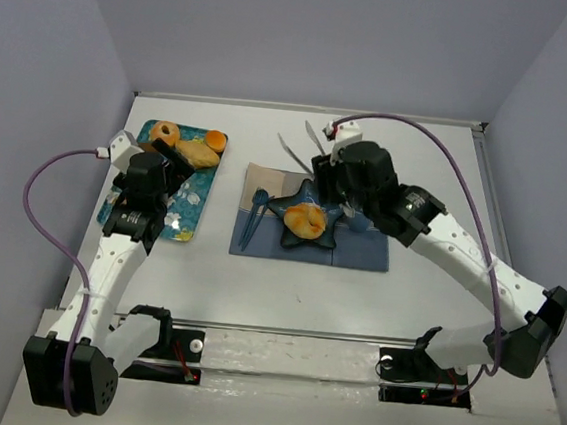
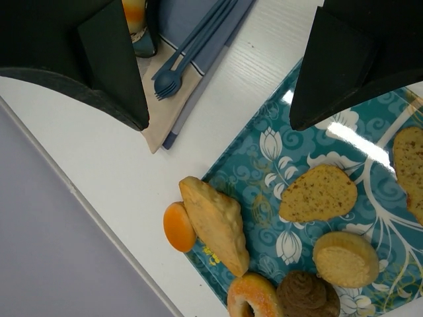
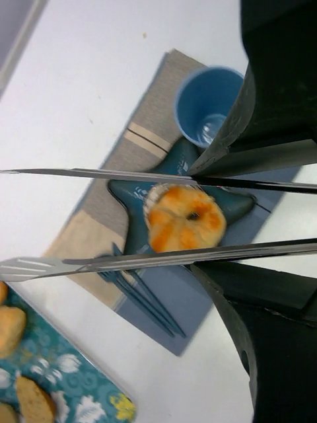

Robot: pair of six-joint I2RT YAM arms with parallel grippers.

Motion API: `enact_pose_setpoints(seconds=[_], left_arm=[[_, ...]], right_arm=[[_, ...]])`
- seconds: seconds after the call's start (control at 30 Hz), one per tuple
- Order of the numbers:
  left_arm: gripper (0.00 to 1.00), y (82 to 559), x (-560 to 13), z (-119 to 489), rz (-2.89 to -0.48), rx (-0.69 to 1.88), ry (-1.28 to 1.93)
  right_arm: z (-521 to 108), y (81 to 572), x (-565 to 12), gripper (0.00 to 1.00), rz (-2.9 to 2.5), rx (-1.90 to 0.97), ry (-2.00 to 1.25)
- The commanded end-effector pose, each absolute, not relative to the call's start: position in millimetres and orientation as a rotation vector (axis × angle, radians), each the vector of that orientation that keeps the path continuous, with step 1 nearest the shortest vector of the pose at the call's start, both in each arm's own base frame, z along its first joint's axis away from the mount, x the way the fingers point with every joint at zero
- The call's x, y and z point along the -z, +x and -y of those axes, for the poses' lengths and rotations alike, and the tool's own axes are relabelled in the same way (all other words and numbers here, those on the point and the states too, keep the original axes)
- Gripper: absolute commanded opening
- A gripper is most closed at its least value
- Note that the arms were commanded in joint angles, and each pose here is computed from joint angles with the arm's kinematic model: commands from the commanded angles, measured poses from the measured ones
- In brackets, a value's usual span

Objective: Place the bread

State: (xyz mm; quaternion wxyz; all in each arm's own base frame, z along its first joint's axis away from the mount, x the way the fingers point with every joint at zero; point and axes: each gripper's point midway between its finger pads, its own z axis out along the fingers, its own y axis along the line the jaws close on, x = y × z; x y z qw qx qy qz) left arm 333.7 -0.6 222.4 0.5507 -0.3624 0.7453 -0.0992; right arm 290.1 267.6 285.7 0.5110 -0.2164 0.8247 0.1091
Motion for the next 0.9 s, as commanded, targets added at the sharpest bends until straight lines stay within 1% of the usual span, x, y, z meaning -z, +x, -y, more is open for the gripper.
enact_pose_setpoints(seconds=[0.0,0.03,0.07,0.13,0.17,0.2,0.27,0.3,0.5,0.67,0.73,0.77,0.8,0.87], left_arm=[[0.99,346,-252,-3,-1.692,0.232,-0.823],[0.99,347,-252,-4,-1.696,0.225,-0.821],[0.99,348,-252,-4,-1.696,0.219,-0.819],[0.99,350,-250,-6,-1.697,0.207,-0.822],[0.99,351,-250,-7,-1.691,0.197,-0.822],[0.99,352,-249,-8,-1.689,0.191,-0.826],[0.99,357,-247,-10,-1.689,0.179,-0.834],[0.99,359,-246,-10,-1.691,0.176,-0.834],[0.99,375,-239,-6,-1.729,0.164,-0.803],[0.99,383,-234,-5,-1.753,0.148,-0.797],[0.99,384,-232,-6,-1.756,0.143,-0.803],[0.99,384,-232,-7,-1.753,0.140,-0.803],[0.99,384,-230,-7,-1.756,0.135,-0.806],[0.99,386,-228,-8,-1.762,0.128,-0.808]], right_arm=[[-227,371,-333,0.56,-1.826,-0.214,-0.523],[-203,401,-332,0.56,-1.818,-0.194,-0.493],[-212,408,-338,0.52,-1.778,-0.285,-0.585],[-206,434,-335,0.50,-1.734,-0.262,-0.693],[-210,455,-324,0.50,-1.726,-0.297,-0.765],[-209,467,-317,0.51,-1.700,-0.265,-0.847],[-209,490,-299,0.52,-1.702,-0.263,-0.917],[-211,513,-284,0.52,-1.700,-0.277,-0.964],[-220,581,-223,0.53,-1.725,-0.290,-1.058],[-238,597,-187,0.59,-1.731,-0.438,-1.073],[-242,597,-165,0.62,-1.767,-0.484,-1.075],[-243,595,-163,0.63,-1.769,-0.497,-1.078],[-245,592,-156,0.65,-1.777,-0.522,-1.084],[-244,588,-145,0.73,-1.806,-0.539,-1.080]])
